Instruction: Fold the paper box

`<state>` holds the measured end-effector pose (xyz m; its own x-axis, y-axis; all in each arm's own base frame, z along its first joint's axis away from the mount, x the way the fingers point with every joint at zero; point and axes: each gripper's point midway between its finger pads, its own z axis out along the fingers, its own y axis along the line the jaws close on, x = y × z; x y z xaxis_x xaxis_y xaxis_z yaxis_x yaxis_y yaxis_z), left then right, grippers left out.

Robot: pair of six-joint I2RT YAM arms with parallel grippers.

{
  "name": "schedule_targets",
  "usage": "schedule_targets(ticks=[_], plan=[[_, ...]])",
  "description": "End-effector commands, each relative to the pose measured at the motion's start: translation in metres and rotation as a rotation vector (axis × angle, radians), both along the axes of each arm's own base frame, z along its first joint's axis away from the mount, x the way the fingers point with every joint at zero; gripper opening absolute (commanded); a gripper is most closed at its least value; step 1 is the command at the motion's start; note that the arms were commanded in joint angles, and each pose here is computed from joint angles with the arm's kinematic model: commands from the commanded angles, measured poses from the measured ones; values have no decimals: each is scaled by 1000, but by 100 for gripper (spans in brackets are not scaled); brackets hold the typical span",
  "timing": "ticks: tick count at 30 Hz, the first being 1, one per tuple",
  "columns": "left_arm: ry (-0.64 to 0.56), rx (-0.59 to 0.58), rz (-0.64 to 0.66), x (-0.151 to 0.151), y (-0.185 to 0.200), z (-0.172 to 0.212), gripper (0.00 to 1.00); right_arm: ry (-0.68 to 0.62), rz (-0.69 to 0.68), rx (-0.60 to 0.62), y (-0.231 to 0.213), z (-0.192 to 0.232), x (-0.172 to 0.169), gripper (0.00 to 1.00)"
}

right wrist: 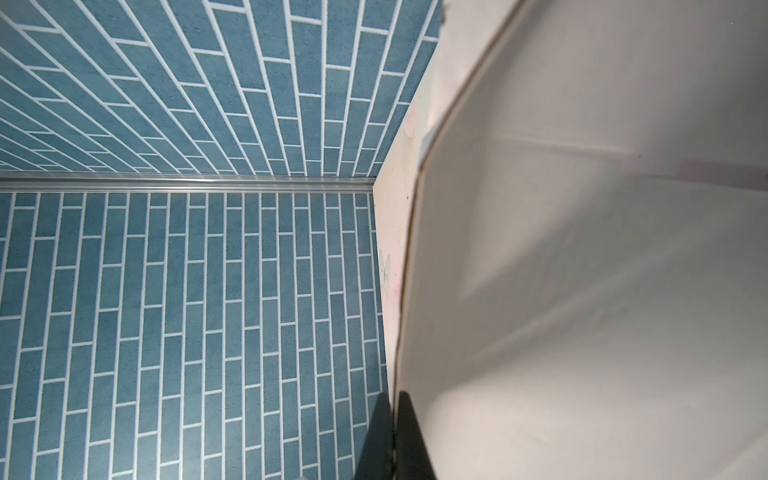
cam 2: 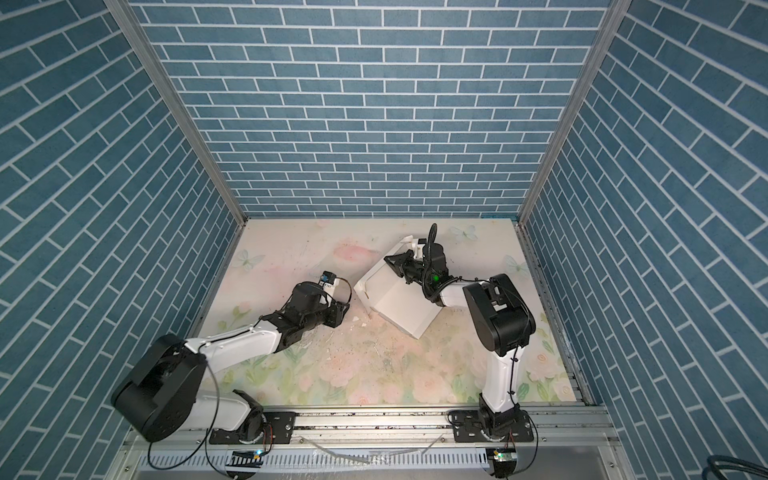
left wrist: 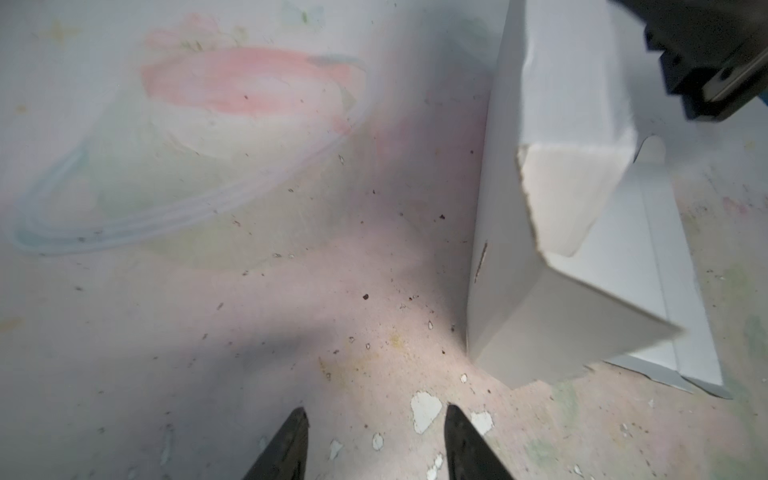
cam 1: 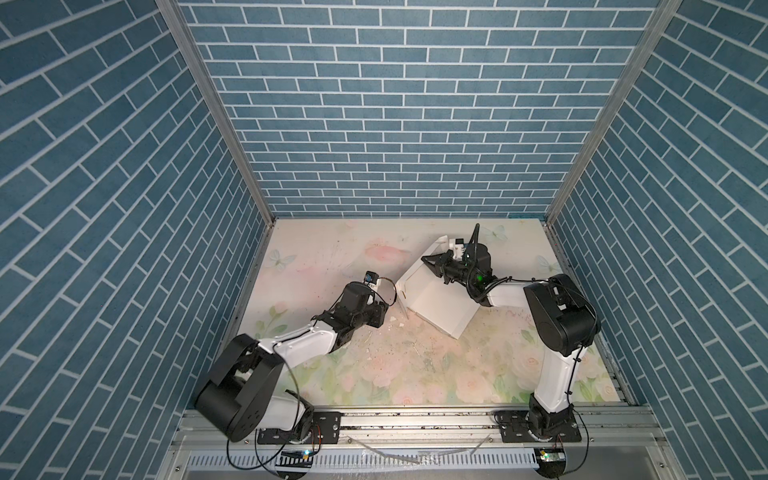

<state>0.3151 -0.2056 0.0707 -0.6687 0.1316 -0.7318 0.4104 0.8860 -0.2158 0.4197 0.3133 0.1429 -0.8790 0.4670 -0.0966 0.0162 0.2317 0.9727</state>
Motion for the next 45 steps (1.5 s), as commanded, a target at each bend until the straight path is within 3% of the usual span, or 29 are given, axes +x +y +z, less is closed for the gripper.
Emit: schedule_targets(ticks=[1,11,45], plan=[[-49,-71,-53,14,-20,11,53,-65,20,-1,3,22,-1,0],[-52,-111,-165,13,-42,12,51,-56,18,-4,3,18,0,0],[-55,-147,-259,19,-95,15,43,-56,11,-9,2,17,-1,0]])
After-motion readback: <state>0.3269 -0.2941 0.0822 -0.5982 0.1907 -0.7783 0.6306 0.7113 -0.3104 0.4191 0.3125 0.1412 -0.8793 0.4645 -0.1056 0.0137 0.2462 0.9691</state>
